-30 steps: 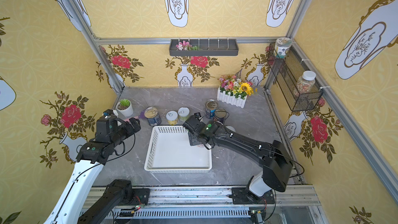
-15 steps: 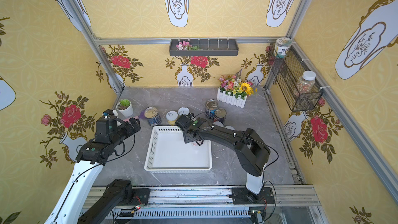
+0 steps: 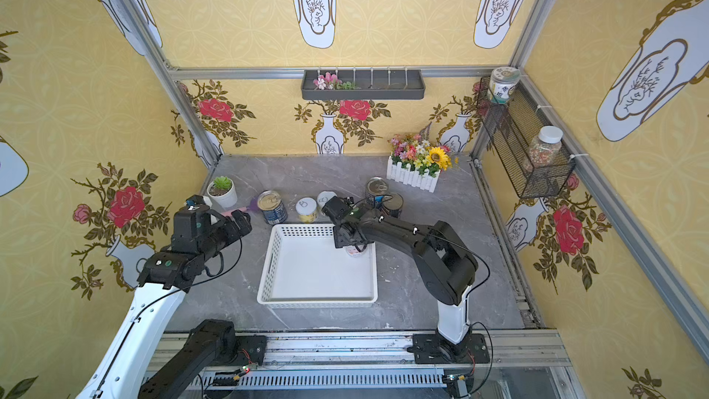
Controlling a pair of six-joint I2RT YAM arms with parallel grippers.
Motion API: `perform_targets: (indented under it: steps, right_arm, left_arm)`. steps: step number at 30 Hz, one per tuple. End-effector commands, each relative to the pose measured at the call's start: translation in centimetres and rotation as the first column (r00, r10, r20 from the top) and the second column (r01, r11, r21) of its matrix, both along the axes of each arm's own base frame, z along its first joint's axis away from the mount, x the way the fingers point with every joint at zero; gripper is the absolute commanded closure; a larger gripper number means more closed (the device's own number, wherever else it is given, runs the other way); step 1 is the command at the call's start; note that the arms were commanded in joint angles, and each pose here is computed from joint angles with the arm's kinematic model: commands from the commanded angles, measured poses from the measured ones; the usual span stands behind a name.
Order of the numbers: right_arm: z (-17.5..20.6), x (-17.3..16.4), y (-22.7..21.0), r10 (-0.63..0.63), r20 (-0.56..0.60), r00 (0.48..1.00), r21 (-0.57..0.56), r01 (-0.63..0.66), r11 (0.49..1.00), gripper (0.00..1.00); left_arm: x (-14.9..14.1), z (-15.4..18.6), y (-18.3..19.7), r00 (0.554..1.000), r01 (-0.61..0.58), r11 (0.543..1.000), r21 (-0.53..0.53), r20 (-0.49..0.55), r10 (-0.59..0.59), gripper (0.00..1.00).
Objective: Put the canned food in the basket
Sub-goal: Place the canned food in the basket, then move the basket to the center of the board.
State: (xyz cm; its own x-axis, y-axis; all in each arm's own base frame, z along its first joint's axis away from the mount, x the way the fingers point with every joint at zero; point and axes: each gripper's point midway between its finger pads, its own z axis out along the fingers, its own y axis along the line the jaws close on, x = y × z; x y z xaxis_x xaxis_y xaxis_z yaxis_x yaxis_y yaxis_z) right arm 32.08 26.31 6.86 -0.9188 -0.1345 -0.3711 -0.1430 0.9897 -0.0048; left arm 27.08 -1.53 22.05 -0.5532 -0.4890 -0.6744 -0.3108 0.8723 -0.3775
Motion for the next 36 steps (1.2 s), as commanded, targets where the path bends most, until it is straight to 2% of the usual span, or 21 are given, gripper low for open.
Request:
perform_targets:
  steps: [1, 5, 9, 18, 22, 30, 36]
  right_arm:
    - [-0.3, 0.9, 0.3, -0.008, 0.023, 1.000, 0.024, 0.007, 1.000, 0.33]
    - [-0.5, 1.2, 0.2, -0.012, 0.024, 1.000, 0.020, 0.011, 1.000, 0.26]
    - [0.3, 1.2, 0.1, -0.013, 0.046, 0.999, 0.025, 0.012, 1.000, 0.16]
    - [4.0, 0.9, -0.6, -0.014, 0.112, 0.994, 0.058, 0.007, 0.998, 0.10]
    - [5.9, -0.6, -1.2, -0.004, 0.152, 0.988, 0.075, -0.007, 0.997, 0.08]
    - [6.7, -4.4, -4.7, -0.042, 0.182, 0.982, 0.133, 0.018, 0.991, 0.10]
    - [4.2, -6.2, -5.6, -0.020, 0.125, 0.992, 0.124, 0.004, 0.992, 0.20]
  left_arm:
    - [0.1, -0.2, -0.2, 1.000, 0.011, 1.000, -0.003, -0.001, -0.011, 0.00]
    - [0.2, -0.4, -0.2, 1.000, 0.011, 1.000, -0.004, -0.010, -0.011, 0.00]
    - [0.2, -0.5, -0.2, 1.000, 0.009, 1.000, -0.003, -0.011, -0.009, 0.00]
    - [0.2, -0.4, -0.2, 1.000, 0.010, 1.000, -0.005, -0.008, -0.010, 0.00]
    - [0.2, -0.4, -0.2, 1.000, 0.008, 1.000, -0.003, -0.006, -0.008, 0.00]
    - [0.2, -0.5, -0.2, 1.000, 0.007, 1.000, -0.007, -0.010, -0.008, 0.00]
    - [0.1, -0.6, -0.2, 1.000, 0.006, 1.000, -0.005, -0.012, -0.006, 0.00]
